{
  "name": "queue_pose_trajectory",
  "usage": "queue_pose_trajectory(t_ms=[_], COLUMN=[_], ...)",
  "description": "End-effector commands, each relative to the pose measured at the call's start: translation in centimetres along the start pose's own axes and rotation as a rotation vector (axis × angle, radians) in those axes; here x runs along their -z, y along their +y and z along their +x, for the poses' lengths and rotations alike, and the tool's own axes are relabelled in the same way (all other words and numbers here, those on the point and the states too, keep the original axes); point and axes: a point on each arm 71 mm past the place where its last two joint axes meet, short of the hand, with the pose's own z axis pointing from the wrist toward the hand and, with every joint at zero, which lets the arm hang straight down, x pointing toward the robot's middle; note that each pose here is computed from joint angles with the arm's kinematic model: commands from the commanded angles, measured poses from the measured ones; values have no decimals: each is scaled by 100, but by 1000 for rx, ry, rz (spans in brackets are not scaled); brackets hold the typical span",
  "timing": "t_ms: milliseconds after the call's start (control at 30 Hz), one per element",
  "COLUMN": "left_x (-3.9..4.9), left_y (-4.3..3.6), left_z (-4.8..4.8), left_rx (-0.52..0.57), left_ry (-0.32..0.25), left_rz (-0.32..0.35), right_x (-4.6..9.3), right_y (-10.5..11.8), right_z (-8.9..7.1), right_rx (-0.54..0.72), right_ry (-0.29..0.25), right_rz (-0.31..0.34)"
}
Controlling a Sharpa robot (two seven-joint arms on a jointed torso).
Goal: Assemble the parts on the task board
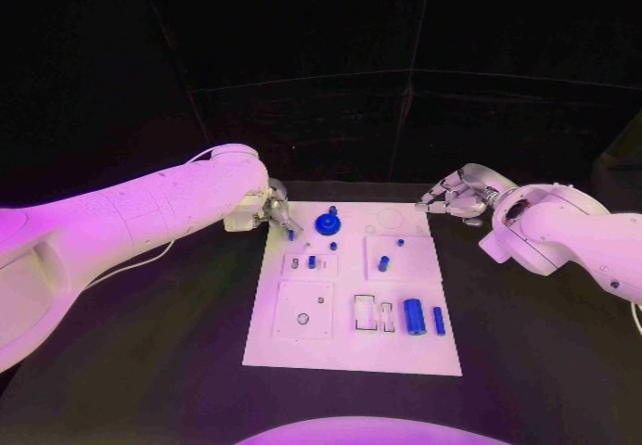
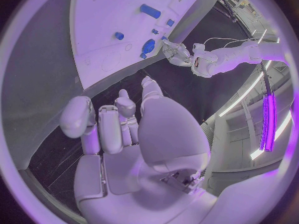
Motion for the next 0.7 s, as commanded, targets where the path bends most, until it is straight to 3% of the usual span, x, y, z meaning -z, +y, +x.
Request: queue_pose_trajectory(t_ms=[33, 700], left_x=[6, 27], left_y=[-6, -42], left_z=[-2, 15], left_rx=[-11, 53], left_ry=[4, -2], left_rz=[-4, 43], right_x=[-3, -3], right_y=[20, 21], right_z=[-12, -11], right_rx=[0, 0], right_ry=[-10, -8], right_rz=[-12, -13])
